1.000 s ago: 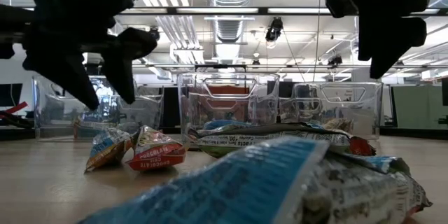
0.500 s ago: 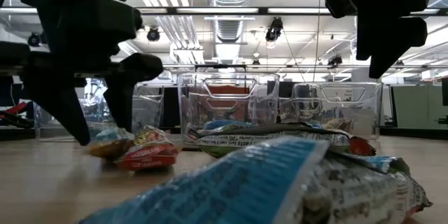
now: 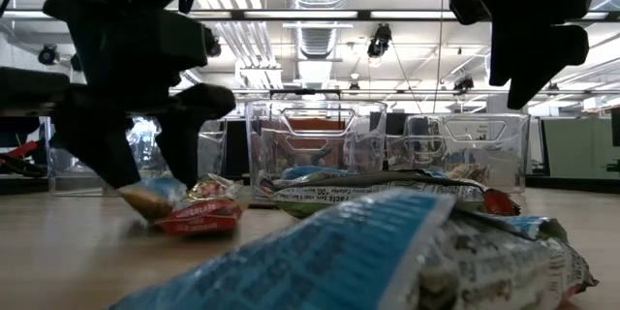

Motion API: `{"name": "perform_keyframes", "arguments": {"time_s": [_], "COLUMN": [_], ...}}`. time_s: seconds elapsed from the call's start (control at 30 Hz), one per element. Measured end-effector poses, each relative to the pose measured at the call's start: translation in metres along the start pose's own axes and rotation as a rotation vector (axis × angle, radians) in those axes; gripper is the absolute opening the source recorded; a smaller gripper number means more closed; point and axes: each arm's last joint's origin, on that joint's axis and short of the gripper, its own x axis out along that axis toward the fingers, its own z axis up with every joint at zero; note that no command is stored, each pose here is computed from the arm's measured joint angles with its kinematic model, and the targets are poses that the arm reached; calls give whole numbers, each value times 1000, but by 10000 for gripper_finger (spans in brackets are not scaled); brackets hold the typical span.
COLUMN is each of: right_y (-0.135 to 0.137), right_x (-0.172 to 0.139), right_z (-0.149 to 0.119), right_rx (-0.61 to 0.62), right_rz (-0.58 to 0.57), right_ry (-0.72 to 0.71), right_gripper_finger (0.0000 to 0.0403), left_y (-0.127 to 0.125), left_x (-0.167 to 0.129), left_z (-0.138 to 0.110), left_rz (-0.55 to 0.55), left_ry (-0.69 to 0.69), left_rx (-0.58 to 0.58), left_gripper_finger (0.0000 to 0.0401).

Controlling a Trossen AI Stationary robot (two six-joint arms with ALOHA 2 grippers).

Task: Pick and place Granola Bars by type
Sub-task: Put the yellow granola bar into the right transparent bin

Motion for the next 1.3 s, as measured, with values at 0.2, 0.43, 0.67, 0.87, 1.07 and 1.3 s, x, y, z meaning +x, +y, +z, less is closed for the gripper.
{"name": "perform_keyframes", "arguments": {"time_s": [0.2,0.43,0.67,0.87,1.07,1.3], "right_y": [0,0,0,4,18,32], "right_x": [0,0,0,0,-1,-8], "right_z": [0,-1,0,2,17,41], "right_rx": [-1,-21,-32,-33,-107,-256], "right_rz": [0,-1,1,29,183,344], "right_ry": [2,2,1,-40,-163,-345], "right_gripper_finger": [266,265,256,247,244,242], "left_y": [-1,-2,-4,-6,-8,7], "left_x": [10,6,-2,-26,-64,-112], "left_z": [5,10,9,12,23,42], "left_rz": [-54,-108,-159,-287,-525,-587], "left_ry": [13,37,65,56,-42,-367], "left_rx": [-30,-159,-321,-545,-749,-856], "left_gripper_finger": [197,184,122,67,44,42]}}
